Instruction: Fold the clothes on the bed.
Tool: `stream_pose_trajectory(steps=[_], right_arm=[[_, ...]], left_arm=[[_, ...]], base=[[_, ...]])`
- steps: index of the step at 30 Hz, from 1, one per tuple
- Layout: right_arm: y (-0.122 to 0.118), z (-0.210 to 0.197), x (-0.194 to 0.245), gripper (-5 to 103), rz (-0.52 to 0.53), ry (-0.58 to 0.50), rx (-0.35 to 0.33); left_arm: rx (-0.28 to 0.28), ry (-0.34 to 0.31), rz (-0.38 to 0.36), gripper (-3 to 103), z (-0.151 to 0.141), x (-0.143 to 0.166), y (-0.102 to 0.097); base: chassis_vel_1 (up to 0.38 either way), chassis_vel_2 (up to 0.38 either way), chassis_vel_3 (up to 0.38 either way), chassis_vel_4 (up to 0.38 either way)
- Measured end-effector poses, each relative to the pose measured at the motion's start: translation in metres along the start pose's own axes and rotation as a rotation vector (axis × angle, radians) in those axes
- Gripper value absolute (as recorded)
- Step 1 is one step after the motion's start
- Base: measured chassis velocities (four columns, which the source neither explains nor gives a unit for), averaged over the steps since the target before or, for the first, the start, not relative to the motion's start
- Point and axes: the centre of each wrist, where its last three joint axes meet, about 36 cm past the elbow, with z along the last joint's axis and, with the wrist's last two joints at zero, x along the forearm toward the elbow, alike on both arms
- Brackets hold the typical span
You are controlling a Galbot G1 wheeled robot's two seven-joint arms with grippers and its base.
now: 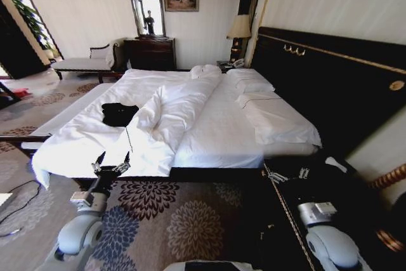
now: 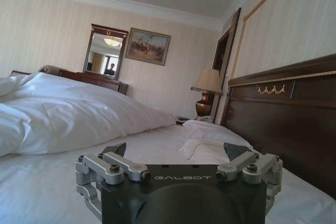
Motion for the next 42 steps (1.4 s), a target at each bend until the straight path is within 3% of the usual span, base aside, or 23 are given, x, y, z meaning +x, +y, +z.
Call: stream_pose_trajectory(steps=[42], right_arm=[[0.0017,0.0063,-0.0010,99,0.020,0.006,0.005]], left_arm=[[-0.013,-0.011,0.023,100,-0.0027,0.0040,-0.0032]], base=[[-0.161,0.166,0.163,-0.166]])
